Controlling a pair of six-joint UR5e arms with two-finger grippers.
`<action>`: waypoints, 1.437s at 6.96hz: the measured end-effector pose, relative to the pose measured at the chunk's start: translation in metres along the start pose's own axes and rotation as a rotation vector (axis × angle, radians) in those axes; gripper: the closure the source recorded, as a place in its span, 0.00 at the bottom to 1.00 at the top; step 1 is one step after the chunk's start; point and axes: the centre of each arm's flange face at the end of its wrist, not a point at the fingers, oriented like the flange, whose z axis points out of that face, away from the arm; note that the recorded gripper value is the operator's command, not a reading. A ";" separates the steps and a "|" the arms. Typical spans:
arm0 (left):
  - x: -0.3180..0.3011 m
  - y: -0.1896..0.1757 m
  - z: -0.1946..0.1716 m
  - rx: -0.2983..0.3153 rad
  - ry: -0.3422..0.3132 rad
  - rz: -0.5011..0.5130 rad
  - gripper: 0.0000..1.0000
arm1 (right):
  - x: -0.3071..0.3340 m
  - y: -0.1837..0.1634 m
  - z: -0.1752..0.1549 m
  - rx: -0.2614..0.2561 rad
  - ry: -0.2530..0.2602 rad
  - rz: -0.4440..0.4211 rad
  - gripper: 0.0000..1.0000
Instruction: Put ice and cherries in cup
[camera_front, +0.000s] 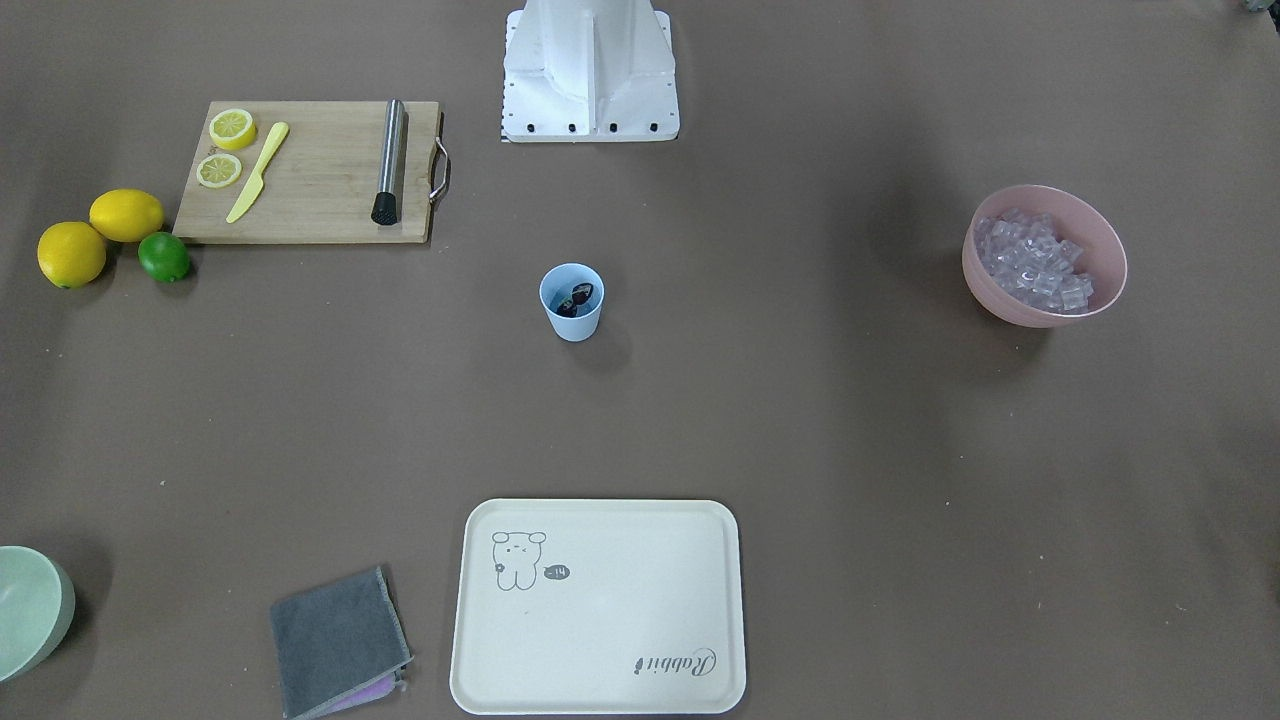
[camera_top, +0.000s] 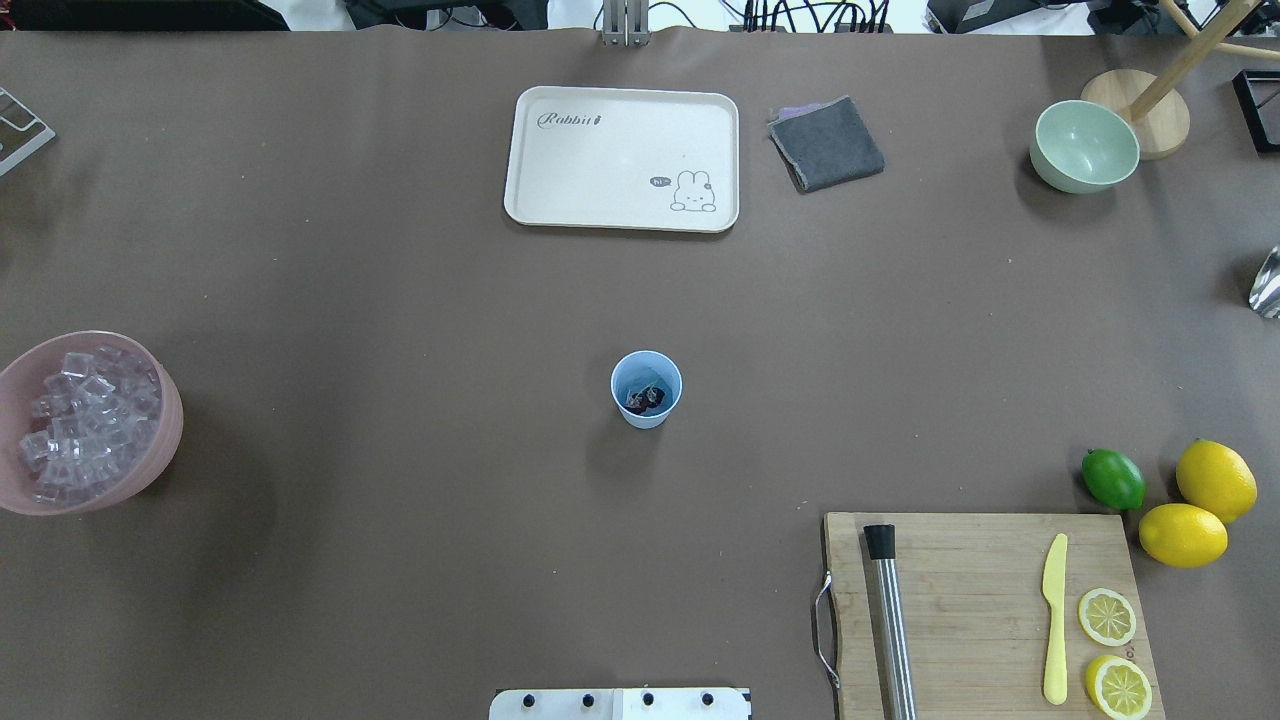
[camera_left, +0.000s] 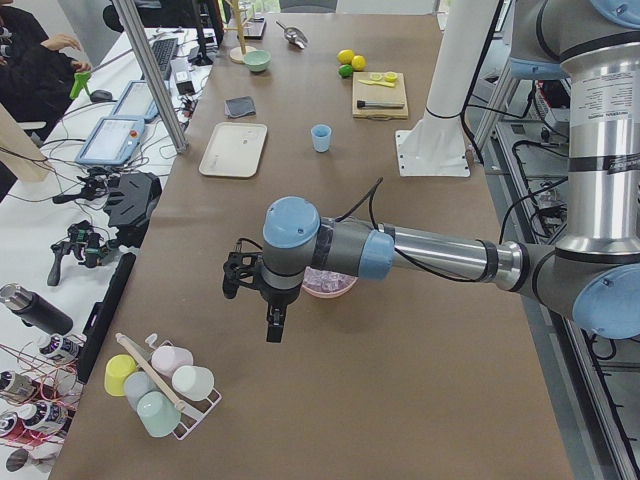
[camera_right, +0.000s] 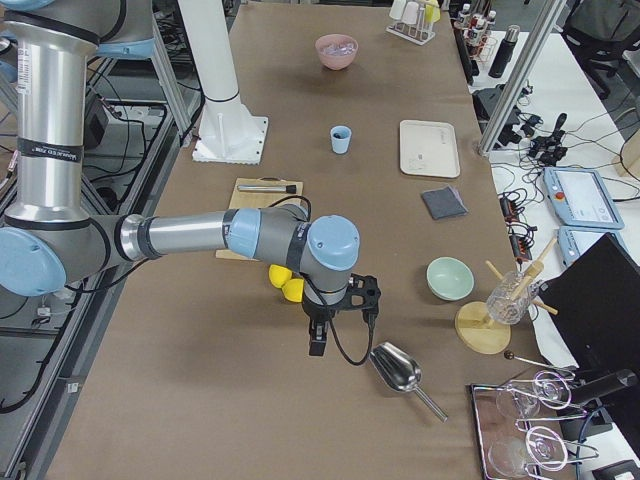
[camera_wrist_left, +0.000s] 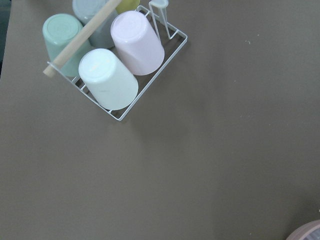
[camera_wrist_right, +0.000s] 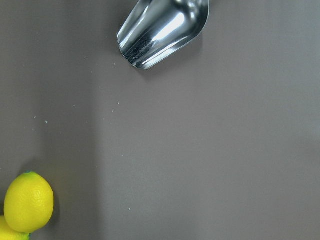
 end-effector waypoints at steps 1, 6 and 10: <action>-0.002 0.000 0.003 -0.005 -0.001 -0.003 0.02 | 0.001 0.000 0.002 -0.003 -0.001 0.004 0.00; 0.002 -0.005 0.002 -0.002 0.001 0.003 0.02 | 0.002 -0.003 0.001 -0.002 -0.001 0.003 0.00; 0.003 -0.007 0.003 -0.003 -0.001 0.005 0.02 | 0.001 -0.005 -0.001 0.002 0.000 0.000 0.00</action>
